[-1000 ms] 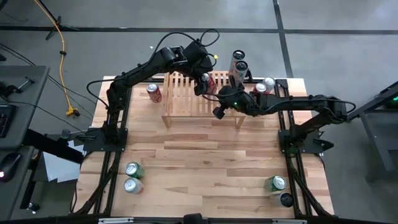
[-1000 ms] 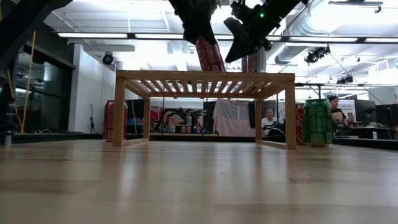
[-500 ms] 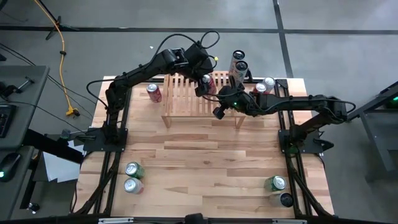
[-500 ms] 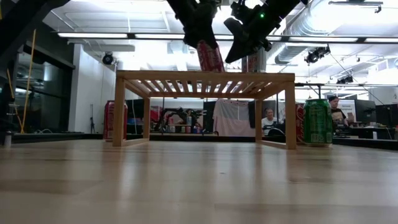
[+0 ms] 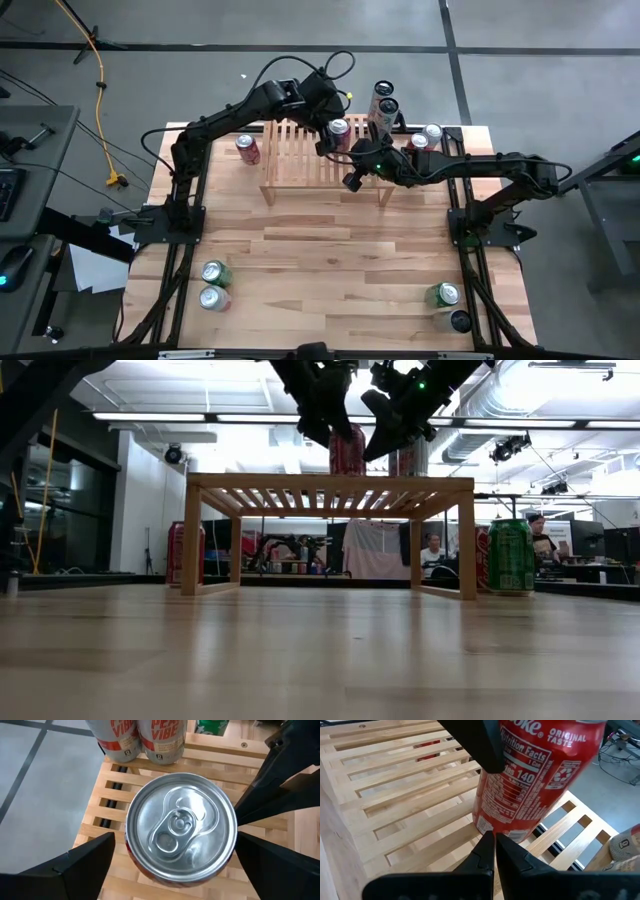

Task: Place canned beverage on shelf
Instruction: Put the bottom left red white soda can on the shelf

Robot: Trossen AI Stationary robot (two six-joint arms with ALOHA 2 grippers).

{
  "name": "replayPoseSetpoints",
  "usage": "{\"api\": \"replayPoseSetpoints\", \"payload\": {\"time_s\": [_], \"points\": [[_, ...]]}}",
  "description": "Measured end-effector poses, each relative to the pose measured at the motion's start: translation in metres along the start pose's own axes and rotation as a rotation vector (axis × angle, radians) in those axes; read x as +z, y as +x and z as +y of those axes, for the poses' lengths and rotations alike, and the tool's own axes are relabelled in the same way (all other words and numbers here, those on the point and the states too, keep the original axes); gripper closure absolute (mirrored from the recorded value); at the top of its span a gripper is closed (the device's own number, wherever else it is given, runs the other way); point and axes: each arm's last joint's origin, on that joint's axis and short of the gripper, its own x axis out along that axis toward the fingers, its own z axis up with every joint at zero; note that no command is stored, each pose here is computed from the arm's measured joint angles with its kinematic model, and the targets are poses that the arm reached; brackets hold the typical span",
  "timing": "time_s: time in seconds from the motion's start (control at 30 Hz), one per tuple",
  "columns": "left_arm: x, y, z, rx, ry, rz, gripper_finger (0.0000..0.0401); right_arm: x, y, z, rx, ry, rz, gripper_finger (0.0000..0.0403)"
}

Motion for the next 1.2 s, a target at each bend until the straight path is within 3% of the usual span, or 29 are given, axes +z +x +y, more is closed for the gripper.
{"api": "replayPoseSetpoints", "payload": {"time_s": [0.27,0.5,0.8,1.0,1.2], "points": [[-0.001,-0.029,0.003,0.032,0.018,-0.029,0.0001,0.001,-0.002,-0.001,0.008,0.001,-0.001,0.0403],[-0.002,-0.075,0.006,0.109,-0.082,-0.101,0.0001,0.004,-0.017,-0.007,0.061,0.019,-0.010,0.0403],[-0.009,-0.124,-0.011,-0.005,-0.088,-0.218,0.0002,0.015,-0.065,-0.019,0.174,0.115,-0.109,0.0403],[-0.039,-0.126,-0.026,-0.022,-0.087,-0.286,0.0002,0.020,-0.088,-0.026,0.248,0.209,-0.162,0.0403],[-0.094,-0.126,-0.036,-0.005,-0.255,-0.452,0.0002,0.024,-0.088,-0.023,0.342,0.255,-0.181,0.0403]]}}
